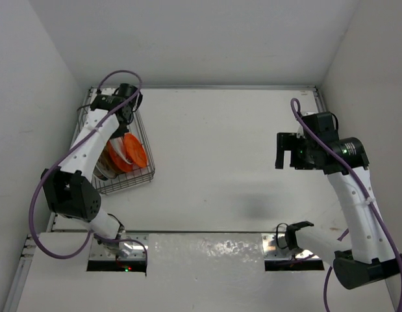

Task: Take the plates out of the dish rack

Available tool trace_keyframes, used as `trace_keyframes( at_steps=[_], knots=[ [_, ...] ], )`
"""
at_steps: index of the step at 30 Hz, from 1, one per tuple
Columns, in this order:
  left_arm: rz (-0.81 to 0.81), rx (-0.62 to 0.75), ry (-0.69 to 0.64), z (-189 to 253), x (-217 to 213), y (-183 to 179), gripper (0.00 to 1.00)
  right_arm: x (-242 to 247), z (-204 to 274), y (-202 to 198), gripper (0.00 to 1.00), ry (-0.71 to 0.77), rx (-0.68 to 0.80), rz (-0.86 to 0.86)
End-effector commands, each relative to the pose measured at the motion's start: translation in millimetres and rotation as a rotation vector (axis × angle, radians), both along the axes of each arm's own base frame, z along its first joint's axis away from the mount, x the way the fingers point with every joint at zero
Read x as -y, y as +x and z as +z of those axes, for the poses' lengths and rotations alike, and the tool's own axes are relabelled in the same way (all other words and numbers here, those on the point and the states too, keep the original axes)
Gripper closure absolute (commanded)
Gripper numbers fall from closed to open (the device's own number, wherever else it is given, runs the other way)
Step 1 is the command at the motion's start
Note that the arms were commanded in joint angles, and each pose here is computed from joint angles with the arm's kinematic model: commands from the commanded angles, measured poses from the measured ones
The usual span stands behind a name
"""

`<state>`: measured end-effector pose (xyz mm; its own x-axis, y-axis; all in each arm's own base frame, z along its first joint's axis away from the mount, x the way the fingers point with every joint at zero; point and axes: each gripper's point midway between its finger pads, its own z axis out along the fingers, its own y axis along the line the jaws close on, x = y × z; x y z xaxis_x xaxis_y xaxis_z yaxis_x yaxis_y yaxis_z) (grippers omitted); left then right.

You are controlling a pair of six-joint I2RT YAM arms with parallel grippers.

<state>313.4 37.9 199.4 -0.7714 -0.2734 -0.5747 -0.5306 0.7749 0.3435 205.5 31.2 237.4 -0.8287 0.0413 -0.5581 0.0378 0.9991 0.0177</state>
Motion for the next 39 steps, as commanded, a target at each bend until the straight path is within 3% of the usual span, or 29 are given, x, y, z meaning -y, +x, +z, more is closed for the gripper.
trace_keyframes(
  at_steps=[1,10,14,18,20,21,24,26,29,33,39],
  knots=[
    [0.068,0.086,0.14,53,-25,-2,1.0,-8,2,11,0.01,0.028,0.026,0.018],
    [0.121,0.269,0.205,121,-40,-6,1.0,-22,2,25,0.01,0.089,0.02,0.025],
    [0.105,0.423,0.146,156,-35,0,1.0,-44,2,37,0.01,0.187,0.039,0.081],
    [-0.158,0.664,-0.183,191,25,29,1.0,-98,26,70,0.01,0.464,0.182,0.187],
    [-0.262,0.721,-0.306,200,52,40,1.0,-127,54,86,0.01,0.653,0.261,0.227],
    [-0.37,0.722,-0.429,200,81,44,1.0,-135,61,92,0.01,0.707,0.283,0.238],
    [-0.587,0.701,-0.72,183,146,51,1.0,-154,65,120,0.01,0.825,0.309,0.231],
    [-0.695,0.706,-0.909,183,182,47,1.0,-159,71,134,0.01,0.829,0.33,0.232],
    [-0.747,0.68,-1.104,175,210,43,1.0,-167,69,153,0.01,0.845,0.351,0.226],
    [-0.763,0.645,-1.266,166,229,38,1.0,-182,69,167,0.04,0.903,0.359,0.25],
    [-0.781,0.563,-1.325,145,244,35,1.0,-209,54,180,0.19,0.935,0.32,0.278]
  ],
)
